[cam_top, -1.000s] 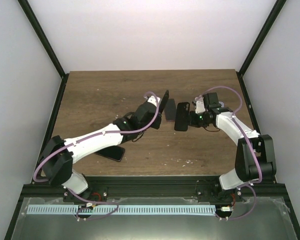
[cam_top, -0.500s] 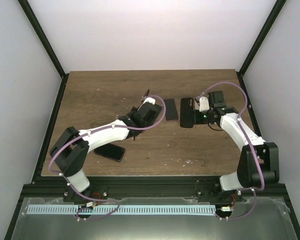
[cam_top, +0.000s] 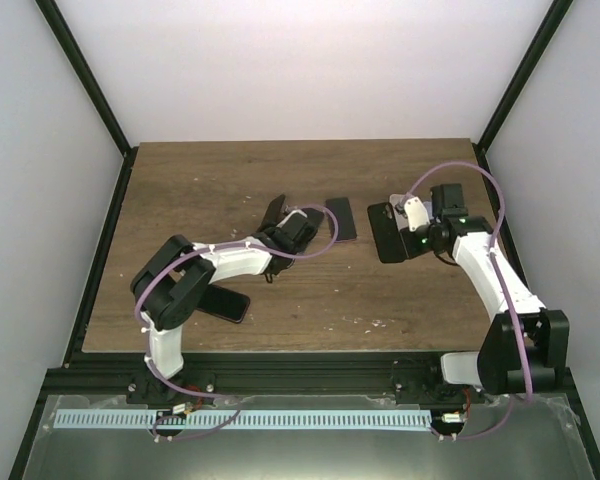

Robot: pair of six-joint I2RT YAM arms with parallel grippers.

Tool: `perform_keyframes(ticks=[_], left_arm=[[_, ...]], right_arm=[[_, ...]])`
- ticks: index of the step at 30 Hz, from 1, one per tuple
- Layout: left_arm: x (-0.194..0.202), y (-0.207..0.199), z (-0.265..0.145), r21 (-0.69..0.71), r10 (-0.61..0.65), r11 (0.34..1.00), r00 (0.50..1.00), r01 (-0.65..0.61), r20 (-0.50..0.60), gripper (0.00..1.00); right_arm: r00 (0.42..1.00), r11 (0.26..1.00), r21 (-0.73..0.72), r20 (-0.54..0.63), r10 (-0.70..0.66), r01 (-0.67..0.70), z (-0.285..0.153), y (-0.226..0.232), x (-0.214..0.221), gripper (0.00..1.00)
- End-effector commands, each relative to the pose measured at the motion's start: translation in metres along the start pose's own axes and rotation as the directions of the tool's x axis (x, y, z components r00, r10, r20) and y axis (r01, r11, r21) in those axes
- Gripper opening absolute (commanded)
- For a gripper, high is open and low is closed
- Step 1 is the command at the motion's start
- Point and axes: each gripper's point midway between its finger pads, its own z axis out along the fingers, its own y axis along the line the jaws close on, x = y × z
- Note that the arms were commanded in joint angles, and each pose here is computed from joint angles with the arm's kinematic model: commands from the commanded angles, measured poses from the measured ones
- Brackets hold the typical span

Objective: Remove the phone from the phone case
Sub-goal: Place the phone at the center of the board.

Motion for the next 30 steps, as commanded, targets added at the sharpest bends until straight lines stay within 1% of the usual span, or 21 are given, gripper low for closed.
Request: perform_keyframes(ticks=[1,5,11,13,15,20,22,26,28,30], left_arm=[[-0.009,-0.001,0.005,-0.012,-0.018,1.0,1.0,0.018,0.018,0.1],[-0.003,-0.009,0.009,0.016,-0.031,0.999,1.0,0.031,0.002,0.18],[0.003,-0.016,0.012,0.032,-0.037,0.999,0.999,0.037,-0.015,0.23],[0.004,-0.018,0.012,0.046,-0.05,0.998,0.999,0.051,-0.018,0.26],[0.004,-0.02,0.011,0.066,-0.067,0.996,0.998,0.068,-0.02,0.3],[-0.003,-0.019,-0.001,0.115,-0.132,0.984,0.991,0.133,-0.017,0.35],[-0.008,-0.015,-0.009,0.141,-0.175,0.975,0.984,0.174,-0.007,0.41],[-0.02,-0.011,-0.031,0.227,-0.264,0.939,0.964,0.26,-0.013,0.58],[-0.027,-0.012,-0.043,0.288,-0.313,0.908,0.95,0.305,-0.021,0.64],[-0.032,-0.014,-0.054,0.346,-0.356,0.873,0.934,0.344,-0.031,0.67]], right_arm=[[0.997,0.996,0.061,-0.052,-0.058,0.062,-0.012,-0.019,0.017,0.01],[0.996,0.996,0.076,-0.076,-0.035,0.041,-0.01,-0.032,0.03,0.01],[0.994,0.997,0.068,-0.11,-0.015,0.022,-0.006,-0.038,0.042,0.01],[0.992,0.997,0.068,-0.124,-0.015,0.024,-0.005,-0.04,0.046,0.01],[0.99,0.998,0.065,-0.137,-0.015,0.024,-0.004,-0.042,0.05,0.01],[0.987,0.999,0.042,-0.16,0.008,-0.001,-0.005,-0.05,0.055,0.01],[0.986,0.999,0.031,-0.166,0.019,-0.014,-0.007,-0.053,0.056,0.01],[0.982,0.998,-0.018,-0.183,0.051,-0.055,-0.011,-0.06,0.066,0.01],[0.978,0.996,-0.04,-0.197,0.071,-0.081,-0.014,-0.066,0.074,0.01],[0.972,0.992,-0.057,-0.212,0.102,-0.116,-0.018,-0.074,0.083,0.01]])
